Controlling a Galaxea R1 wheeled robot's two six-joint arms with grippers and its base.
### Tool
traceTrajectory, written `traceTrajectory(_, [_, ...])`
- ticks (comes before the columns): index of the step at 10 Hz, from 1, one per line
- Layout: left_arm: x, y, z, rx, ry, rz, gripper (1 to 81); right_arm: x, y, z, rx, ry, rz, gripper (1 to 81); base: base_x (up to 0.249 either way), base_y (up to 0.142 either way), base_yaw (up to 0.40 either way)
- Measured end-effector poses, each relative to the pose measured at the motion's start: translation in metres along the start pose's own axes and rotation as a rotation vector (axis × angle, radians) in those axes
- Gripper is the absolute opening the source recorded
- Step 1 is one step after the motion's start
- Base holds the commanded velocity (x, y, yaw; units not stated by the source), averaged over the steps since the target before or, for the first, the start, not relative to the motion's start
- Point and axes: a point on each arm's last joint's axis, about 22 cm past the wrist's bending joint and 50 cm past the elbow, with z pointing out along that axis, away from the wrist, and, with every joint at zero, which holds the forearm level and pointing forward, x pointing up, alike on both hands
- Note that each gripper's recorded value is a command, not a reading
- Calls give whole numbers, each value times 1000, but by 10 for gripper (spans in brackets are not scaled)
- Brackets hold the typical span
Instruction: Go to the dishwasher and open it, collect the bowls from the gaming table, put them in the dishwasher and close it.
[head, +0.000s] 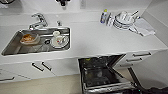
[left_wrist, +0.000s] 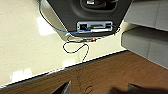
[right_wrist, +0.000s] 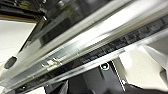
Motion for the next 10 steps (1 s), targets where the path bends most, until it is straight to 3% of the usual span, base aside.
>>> traceTrajectory(1, [0, 0, 0, 0, 0, 0, 811, -41, 35, -1, -42, -54, 19, 811, 0, 0, 0])
traceTrajectory(2, [0, 0, 0, -1, 1, 0, 811, -75, 55, -1, -52, -91, 31, 811, 0, 0, 0])
traceTrajectory(5, [16, 1, -1, 0, 20, 11, 811, -175, 98, -3, -42, -172, 79, 811, 0, 0, 0])
traceTrajectory(8, [47, 0, -4, 3, 55, 35, 811, -246, 150, -2, -56, -167, 120, 811, 0, 0, 0])
traceTrajectory(10, [68, -2, -5, 6, 78, 51, 811, -266, 132, 24, 23, -136, 97, 811, 0, 0, 0])
